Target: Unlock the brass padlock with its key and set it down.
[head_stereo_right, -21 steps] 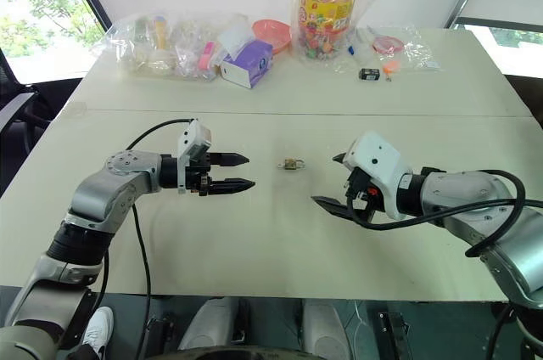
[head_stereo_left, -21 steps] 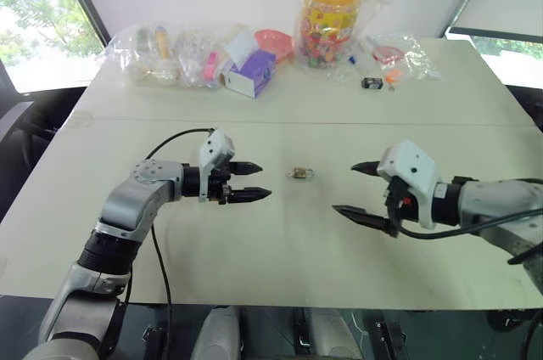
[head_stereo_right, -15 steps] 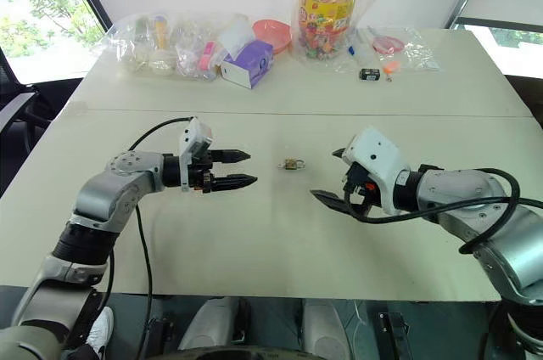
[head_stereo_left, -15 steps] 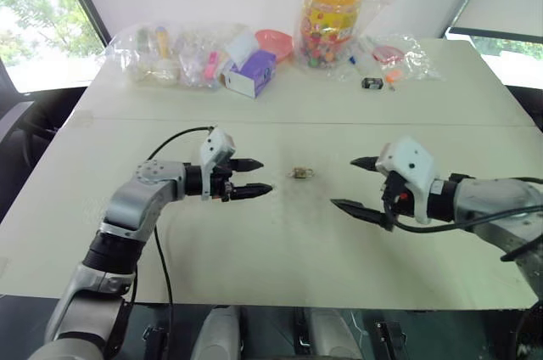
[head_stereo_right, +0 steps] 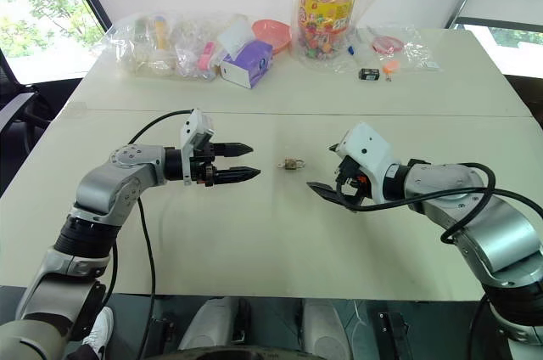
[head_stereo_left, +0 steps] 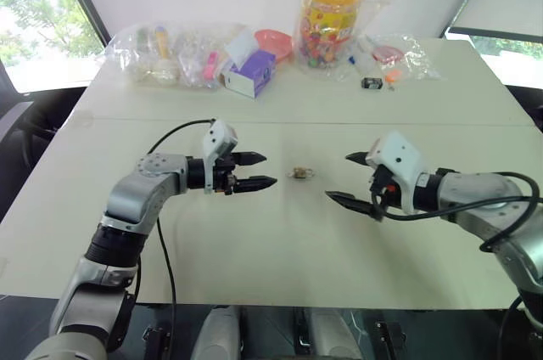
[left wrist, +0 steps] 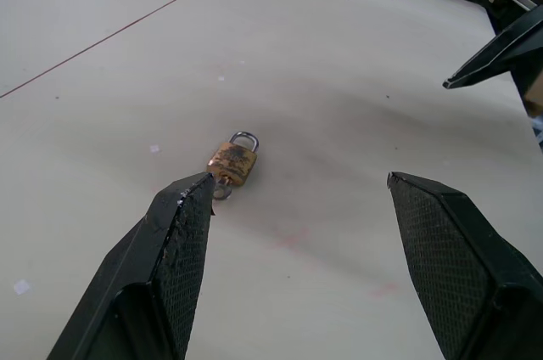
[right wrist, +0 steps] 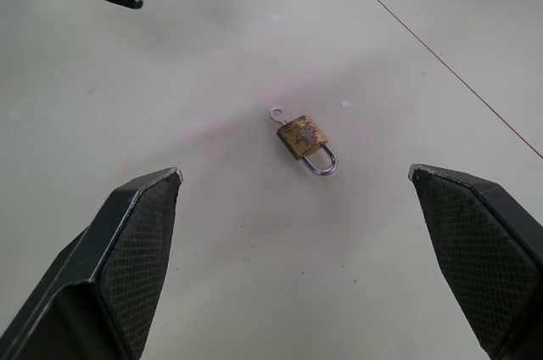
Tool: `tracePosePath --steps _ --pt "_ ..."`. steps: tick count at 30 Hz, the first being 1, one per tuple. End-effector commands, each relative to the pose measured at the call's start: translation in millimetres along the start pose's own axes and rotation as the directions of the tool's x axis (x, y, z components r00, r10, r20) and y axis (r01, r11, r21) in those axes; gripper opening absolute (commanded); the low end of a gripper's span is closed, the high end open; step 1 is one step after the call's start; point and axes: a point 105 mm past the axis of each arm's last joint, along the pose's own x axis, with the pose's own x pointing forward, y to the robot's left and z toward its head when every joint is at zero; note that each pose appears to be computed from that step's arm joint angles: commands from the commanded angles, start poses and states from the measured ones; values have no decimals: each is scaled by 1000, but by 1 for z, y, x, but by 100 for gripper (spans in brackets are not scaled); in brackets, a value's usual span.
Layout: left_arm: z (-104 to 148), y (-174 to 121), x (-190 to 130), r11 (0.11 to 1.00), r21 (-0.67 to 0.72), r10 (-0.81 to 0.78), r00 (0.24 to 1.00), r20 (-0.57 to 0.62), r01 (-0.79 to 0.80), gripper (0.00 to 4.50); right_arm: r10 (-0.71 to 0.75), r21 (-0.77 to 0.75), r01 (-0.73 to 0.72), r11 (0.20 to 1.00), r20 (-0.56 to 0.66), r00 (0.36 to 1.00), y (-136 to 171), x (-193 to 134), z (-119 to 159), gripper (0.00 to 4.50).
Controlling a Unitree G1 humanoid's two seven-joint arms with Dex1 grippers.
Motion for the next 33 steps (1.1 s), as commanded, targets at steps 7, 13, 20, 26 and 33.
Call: tracePosePath --steps 7,13,20,26,33 --pt "22 -4 4 999 49 -14 999 50 11 339 124 -51 -122 991 36 992 -6 30 7 445" --pt "23 -9 8 998 55 -36 998 43 34 339 219 29 -221 975 57 974 -21 77 4 445" --pt "21 -11 4 998 58 -25 999 27 23 339 272 37 -273 961 30 962 -25 107 -10 445" --pt "24 -13 5 998 69 8 999 45 -11 339 307 29 -308 951 17 951 -15 122 -29 445" --pt "19 -15 4 998 68 7 999 33 -10 339 333 -9 -334 942 -57 941 -4 130 -51 392"
